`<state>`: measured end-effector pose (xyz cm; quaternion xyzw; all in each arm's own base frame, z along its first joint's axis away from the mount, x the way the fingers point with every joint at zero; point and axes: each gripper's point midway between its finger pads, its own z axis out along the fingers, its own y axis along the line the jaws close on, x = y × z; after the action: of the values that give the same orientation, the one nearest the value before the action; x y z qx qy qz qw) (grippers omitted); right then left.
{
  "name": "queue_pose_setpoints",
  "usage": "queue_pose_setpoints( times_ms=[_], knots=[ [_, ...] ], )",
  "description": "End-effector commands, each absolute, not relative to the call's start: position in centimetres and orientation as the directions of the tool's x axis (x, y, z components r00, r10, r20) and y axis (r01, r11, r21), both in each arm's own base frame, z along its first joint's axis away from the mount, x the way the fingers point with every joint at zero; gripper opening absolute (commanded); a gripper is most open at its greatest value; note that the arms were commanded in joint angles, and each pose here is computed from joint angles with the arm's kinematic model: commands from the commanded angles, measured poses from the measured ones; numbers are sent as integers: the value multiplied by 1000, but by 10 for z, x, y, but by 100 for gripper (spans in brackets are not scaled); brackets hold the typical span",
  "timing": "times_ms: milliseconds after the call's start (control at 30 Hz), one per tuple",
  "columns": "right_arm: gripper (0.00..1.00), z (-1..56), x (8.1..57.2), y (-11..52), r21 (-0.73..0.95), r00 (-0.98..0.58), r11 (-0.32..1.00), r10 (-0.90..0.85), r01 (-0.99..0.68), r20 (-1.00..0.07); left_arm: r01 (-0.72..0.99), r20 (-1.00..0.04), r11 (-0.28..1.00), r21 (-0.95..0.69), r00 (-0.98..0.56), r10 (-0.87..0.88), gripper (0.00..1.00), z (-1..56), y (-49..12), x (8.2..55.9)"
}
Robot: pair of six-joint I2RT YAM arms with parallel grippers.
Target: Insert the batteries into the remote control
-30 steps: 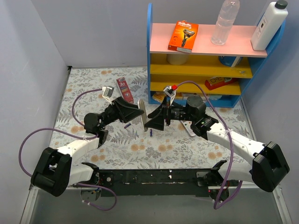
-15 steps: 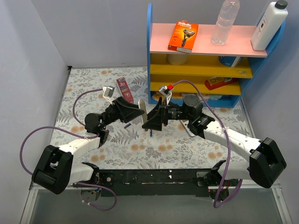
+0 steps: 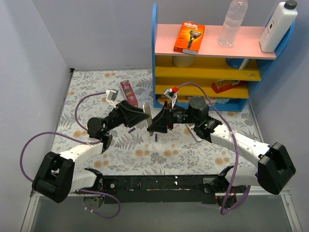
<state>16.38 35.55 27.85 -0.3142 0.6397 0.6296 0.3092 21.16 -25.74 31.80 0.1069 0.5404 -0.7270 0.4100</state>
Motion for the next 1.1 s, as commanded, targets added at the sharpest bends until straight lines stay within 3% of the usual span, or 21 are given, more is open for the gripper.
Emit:
queue_pose_setpoints(
  times_ms=[0, 100, 133, 267, 467, 633, 833, 1067],
  knots=[
    [12, 307, 166, 359, 569, -570, -16, 23, -822, -822, 770, -654, -59, -636, -577, -489, 13, 332, -256, 207],
    [3, 307, 170, 359, 591, -590, 23, 27, -807, -807, 781, -684, -2, -625, -548, -481, 38, 328, -255, 210],
    [1, 306, 173, 359, 605, -605, 45, 21, -795, -796, 773, -687, 23, -634, -548, -477, 54, 325, -255, 211],
    [1, 299, 183, 357, 653, -656, 135, 32, -745, -754, 781, -732, 143, -607, -481, -482, 83, 324, -249, 220],
    [1, 288, 200, 354, 726, -735, 256, 76, -639, -674, 756, -806, 360, -547, -361, -469, 96, 319, -235, 235],
    [1, 288, 217, 349, 809, -804, 337, 196, -483, -562, 732, -854, 466, -498, -319, -412, 97, 303, -236, 236],
    [1, 290, 230, 344, 900, -848, 340, 358, -272, -391, 699, -860, 515, -496, -318, -398, 92, 282, -245, 232],
    [1, 293, 237, 343, 922, -830, 352, 457, -161, -320, 678, -868, 550, -488, -306, -392, 81, 271, -264, 234]
  ],
)
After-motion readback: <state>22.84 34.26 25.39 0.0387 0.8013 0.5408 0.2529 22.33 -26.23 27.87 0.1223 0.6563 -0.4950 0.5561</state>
